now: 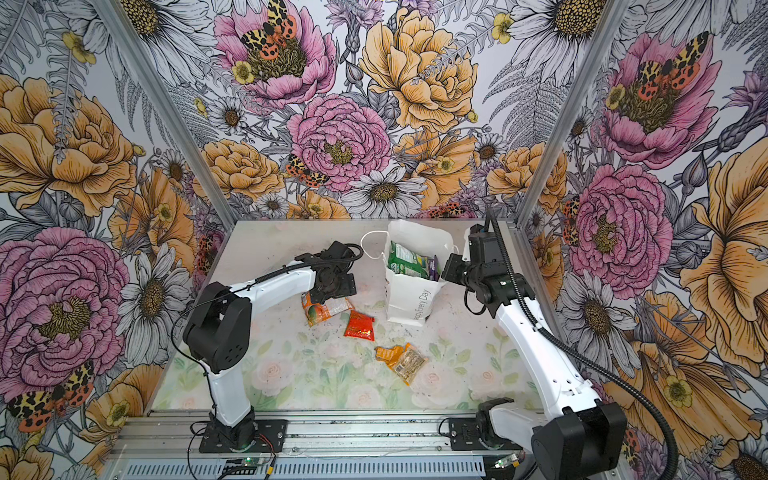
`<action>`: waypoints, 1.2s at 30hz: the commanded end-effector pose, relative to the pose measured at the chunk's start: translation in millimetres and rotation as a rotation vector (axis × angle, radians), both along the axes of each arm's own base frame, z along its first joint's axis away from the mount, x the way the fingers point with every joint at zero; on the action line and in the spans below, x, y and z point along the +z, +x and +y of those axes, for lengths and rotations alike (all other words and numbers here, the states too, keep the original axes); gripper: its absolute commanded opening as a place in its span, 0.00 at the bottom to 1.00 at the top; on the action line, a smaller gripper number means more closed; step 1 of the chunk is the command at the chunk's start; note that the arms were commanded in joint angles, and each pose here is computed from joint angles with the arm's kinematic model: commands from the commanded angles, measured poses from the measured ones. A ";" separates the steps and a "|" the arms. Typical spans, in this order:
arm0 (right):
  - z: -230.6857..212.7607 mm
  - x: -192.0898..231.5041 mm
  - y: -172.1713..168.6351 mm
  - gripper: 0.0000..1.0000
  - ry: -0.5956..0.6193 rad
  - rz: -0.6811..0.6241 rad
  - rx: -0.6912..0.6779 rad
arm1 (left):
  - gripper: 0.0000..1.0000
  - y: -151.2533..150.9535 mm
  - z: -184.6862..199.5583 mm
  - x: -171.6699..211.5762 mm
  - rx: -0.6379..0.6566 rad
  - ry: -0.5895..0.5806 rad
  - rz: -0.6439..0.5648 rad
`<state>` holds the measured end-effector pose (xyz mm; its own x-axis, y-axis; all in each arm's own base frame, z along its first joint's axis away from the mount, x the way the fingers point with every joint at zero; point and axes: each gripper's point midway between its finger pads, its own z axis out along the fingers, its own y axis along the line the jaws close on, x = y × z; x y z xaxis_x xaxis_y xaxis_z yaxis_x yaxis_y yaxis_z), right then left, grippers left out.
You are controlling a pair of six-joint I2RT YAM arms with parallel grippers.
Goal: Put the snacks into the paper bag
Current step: 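Lower the left gripper and pinch the edge of the orange Fox's Fruits pack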
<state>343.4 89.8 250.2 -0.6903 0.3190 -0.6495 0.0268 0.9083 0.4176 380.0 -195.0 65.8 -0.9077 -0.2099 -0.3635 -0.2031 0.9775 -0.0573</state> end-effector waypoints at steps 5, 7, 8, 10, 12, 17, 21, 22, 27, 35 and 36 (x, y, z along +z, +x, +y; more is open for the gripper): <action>-2.2 1.4 -1.2 0.00 -0.003 -0.008 -0.007 | 0.91 -21.4 29.6 -19.5 0.013 0.121 0.048; -2.3 0.2 -0.5 0.00 -0.003 -0.004 -0.008 | 0.91 -30.7 37.6 -20.6 0.012 0.143 0.052; -2.5 -0.9 0.0 0.00 -0.003 -0.001 -0.008 | 0.91 -36.2 42.3 -21.4 0.011 0.153 0.056; -1.7 -2.5 0.4 0.00 -0.003 0.004 -0.006 | 0.91 -45.9 51.6 -21.1 0.010 0.175 0.058; -1.1 -3.5 1.2 0.00 -0.001 0.007 -0.005 | 0.91 -54.8 63.0 -15.7 0.017 0.202 0.051; -0.2 -4.6 2.7 0.00 0.002 0.009 -0.005 | 0.91 -64.9 82.2 8.2 0.013 0.317 0.012; 0.2 -4.6 3.7 0.00 0.007 0.009 -0.006 | 0.91 -58.1 73.6 33.6 -0.009 0.367 -0.042; 0.4 -4.9 3.5 0.00 0.007 0.010 -0.006 | 0.91 -55.6 67.1 36.2 -0.023 0.366 -0.049; -1.3 -2.4 0.4 0.00 0.004 -0.002 -0.009 | 0.87 -46.6 32.0 24.7 -0.099 0.310 -0.004; -2.3 -7.0 -3.0 0.00 0.000 0.005 -0.007 | 0.77 -37.3 17.2 -3.1 -0.119 0.335 0.049; -2.3 -6.5 -3.0 0.00 0.000 0.004 -0.007 | 0.76 -37.1 17.0 -6.1 -0.120 0.339 0.055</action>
<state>344.7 90.3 248.5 -0.6864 0.3197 -0.6532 0.0230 0.9073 0.4198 339.5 -172.7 56.7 -0.9383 0.0228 -0.3451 -0.0852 0.9518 0.2947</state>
